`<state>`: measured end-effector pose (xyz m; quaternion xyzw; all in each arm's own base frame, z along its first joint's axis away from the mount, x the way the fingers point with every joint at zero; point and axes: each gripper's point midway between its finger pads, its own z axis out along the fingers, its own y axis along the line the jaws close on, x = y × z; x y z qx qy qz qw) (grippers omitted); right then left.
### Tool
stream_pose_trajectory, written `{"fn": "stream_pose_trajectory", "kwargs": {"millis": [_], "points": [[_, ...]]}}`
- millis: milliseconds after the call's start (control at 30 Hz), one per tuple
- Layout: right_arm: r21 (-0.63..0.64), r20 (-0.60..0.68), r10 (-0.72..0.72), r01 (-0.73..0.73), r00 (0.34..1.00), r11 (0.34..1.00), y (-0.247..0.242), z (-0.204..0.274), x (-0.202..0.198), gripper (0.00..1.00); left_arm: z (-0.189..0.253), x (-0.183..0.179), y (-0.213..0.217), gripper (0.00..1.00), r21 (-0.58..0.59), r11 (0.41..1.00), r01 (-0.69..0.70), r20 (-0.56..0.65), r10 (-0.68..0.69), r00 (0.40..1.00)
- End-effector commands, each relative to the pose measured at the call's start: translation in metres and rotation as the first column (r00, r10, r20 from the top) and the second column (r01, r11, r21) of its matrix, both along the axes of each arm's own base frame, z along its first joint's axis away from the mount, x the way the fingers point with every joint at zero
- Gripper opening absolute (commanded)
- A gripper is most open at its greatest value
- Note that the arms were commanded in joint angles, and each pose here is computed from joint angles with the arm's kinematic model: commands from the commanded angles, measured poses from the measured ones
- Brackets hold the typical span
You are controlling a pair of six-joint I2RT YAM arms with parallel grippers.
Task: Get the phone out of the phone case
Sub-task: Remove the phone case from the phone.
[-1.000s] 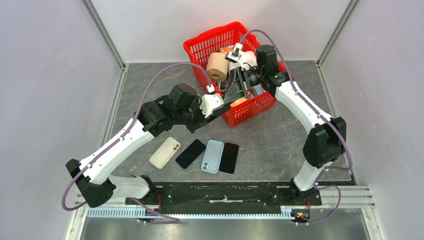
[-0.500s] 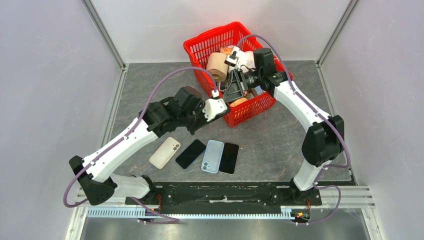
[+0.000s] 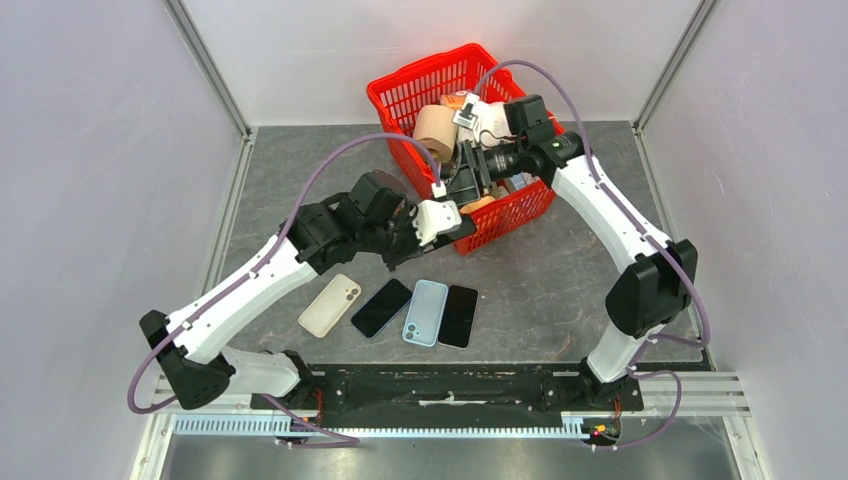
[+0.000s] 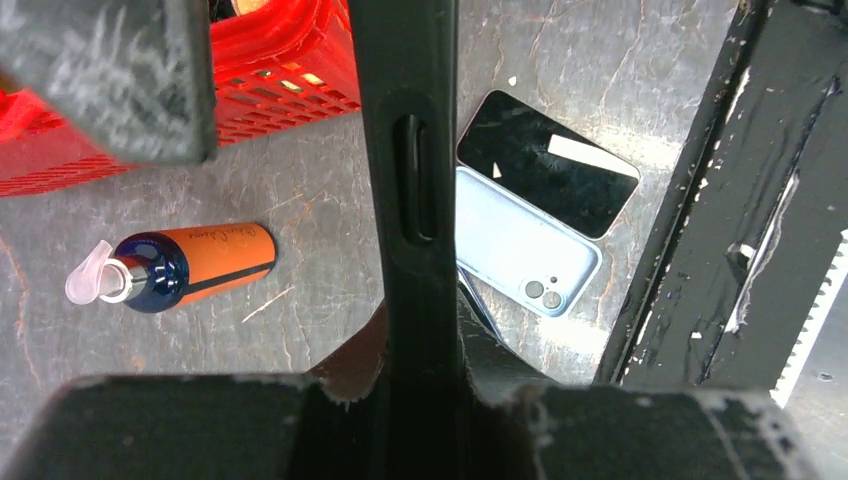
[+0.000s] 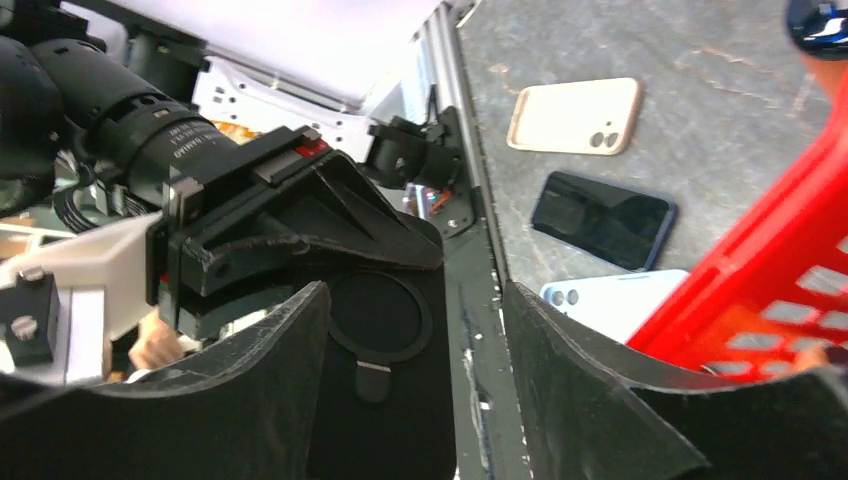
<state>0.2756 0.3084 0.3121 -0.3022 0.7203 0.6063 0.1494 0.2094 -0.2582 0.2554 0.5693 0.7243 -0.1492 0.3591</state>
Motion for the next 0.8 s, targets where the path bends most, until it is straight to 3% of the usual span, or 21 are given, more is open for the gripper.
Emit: {"fn": "stream_pose_trajectory", "kwargs": {"millis": [0, 67, 133, 267, 500, 767], "points": [[-0.015, 0.23, -0.076, 0.082, 0.97, 0.997, -0.024, 0.037, -0.001, 0.72, 0.058, 0.006, -0.013, 0.02, -0.182, 0.98, 0.075, 0.12, -0.053, 0.991], [-0.003, 0.285, -0.099, 0.104, 0.953, 0.995, -0.032, 0.048, -0.002, 0.78, 0.062, 0.005, -0.008, 0.02, -0.203, 0.977, 0.065, 0.109, -0.044, 0.993], [0.0, 0.33, -0.128, 0.135, 0.935, 0.991, -0.04, 0.056, -0.003, 0.97, 0.065, 0.005, -0.002, 0.02, -0.228, 0.972, 0.051, 0.096, -0.03, 0.995], [0.02, 0.349, -0.171, 0.176, 0.921, 0.984, -0.053, 0.072, -0.01, 0.97, 0.076, 0.003, 0.012, 0.02, -0.292, 0.956, 0.029, 0.064, -0.01, 0.998], [0.1, 0.247, -0.085, 0.062, 0.965, 0.993, -0.053, 0.083, -0.03, 0.97, 0.097, -0.01, 0.024, 0.02, -0.414, 0.91, 0.024, -0.003, -0.028, 1.0], [0.009, 0.518, -0.078, 0.086, 0.852, 0.996, -0.055, 0.085, -0.044, 0.94, 0.111, -0.034, 0.016, 0.02, -0.534, 0.844, 0.06, -0.133, -0.154, 0.979]]}}
